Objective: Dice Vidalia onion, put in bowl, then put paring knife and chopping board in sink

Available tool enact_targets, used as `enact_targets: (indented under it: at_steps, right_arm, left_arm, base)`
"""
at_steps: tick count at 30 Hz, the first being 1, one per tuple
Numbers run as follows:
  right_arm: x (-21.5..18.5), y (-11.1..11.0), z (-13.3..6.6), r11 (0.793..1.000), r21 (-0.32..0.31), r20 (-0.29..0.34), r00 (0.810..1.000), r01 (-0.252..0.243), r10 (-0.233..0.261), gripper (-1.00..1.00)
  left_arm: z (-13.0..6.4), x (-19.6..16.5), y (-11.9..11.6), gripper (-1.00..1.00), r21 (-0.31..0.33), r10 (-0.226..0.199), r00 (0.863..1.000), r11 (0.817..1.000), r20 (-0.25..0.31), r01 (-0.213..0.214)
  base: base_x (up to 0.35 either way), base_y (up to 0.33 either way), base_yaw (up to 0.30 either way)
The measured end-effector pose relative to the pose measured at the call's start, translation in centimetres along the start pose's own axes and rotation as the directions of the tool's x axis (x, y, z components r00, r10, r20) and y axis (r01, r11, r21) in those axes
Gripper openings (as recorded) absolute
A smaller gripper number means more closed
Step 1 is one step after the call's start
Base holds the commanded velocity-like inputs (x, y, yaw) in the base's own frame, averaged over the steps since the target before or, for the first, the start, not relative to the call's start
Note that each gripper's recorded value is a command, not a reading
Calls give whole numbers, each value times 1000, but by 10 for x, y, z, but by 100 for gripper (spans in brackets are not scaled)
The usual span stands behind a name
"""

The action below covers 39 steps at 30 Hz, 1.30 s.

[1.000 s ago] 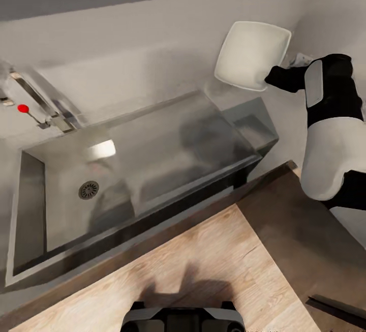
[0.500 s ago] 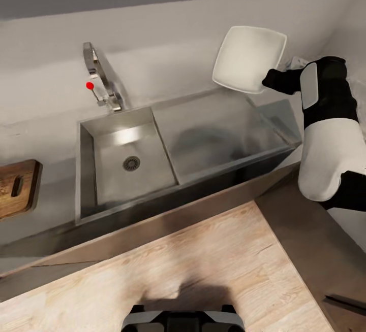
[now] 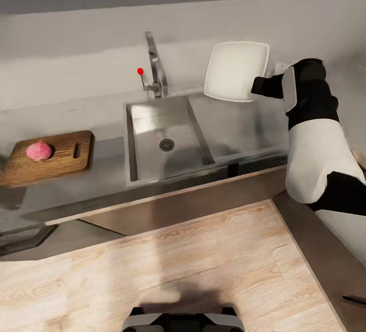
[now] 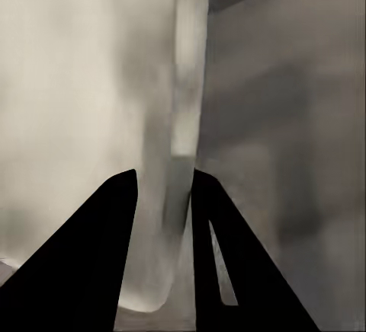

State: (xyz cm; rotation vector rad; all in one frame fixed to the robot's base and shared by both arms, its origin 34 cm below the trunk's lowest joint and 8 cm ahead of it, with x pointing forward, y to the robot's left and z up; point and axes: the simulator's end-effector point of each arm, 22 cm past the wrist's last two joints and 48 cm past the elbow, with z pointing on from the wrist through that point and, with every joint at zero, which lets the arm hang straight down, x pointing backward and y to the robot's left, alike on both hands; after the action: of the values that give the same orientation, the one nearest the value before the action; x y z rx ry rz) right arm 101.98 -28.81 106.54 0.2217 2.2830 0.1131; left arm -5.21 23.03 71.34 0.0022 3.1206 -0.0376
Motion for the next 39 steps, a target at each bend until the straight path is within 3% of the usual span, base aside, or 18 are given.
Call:
enact_targets:
  at_steps: [5, 39]
  right_arm:
    - [2, 3, -3, 1000, -7, -20, 1000, -3, 2, -100]
    - [-19, 9, -27, 1000, -19, 14, 1000, -2, 2, -100]
  left_arm:
    - [1, -1, 0, 100, 0, 0, 1000, 1000, 5, 0]
    - [6, -12, 0, 100, 0, 1, 999, 1000, 41, -1]
  base:
    - [-277, 155, 224]
    - [-286, 164, 220]
